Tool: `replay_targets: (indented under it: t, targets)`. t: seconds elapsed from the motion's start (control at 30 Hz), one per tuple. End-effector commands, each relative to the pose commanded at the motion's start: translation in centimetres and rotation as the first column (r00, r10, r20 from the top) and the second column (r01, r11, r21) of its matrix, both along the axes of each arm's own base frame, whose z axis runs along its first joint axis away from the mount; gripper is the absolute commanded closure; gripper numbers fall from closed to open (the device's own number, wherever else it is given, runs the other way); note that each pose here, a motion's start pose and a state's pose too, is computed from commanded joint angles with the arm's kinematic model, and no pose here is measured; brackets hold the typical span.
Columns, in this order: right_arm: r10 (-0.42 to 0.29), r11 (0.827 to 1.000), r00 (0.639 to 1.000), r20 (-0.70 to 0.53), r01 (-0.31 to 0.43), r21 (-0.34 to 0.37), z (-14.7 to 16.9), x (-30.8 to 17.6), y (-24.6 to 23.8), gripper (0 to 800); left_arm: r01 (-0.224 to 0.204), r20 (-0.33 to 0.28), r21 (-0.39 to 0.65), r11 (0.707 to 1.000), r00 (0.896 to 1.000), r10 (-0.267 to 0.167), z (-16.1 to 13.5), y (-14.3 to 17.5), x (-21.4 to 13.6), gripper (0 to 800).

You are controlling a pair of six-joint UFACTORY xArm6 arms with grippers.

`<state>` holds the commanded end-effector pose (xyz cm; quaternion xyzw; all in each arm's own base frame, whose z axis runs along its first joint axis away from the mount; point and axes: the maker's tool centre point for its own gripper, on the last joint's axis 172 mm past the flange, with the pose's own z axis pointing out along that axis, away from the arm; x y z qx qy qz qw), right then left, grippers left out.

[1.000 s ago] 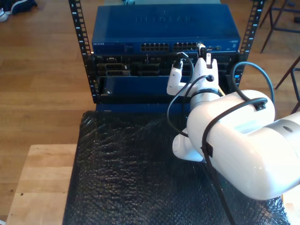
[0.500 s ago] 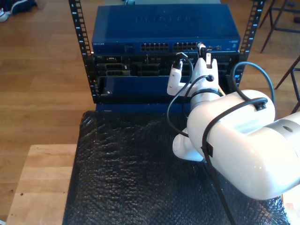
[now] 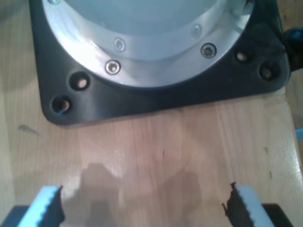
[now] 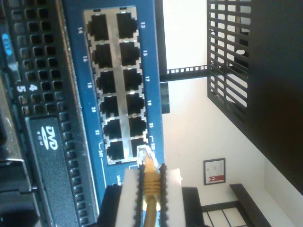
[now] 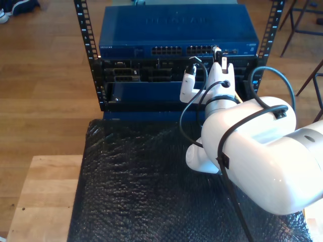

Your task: Grab the cable and plug it in

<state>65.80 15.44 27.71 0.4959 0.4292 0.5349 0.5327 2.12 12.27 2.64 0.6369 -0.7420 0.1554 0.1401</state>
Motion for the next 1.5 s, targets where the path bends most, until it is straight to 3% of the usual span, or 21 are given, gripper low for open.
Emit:
replay_targets:
  t: [1.5]
  targets:
    - [0.005, 1.0, 1.0, -0.009, -0.005, 0.006, -0.45, 0.38, 0.21, 800, -0.001, 0.001, 0.0, 1.0, 1.0, 0.001, 0.0, 0.0, 0.03, 0]
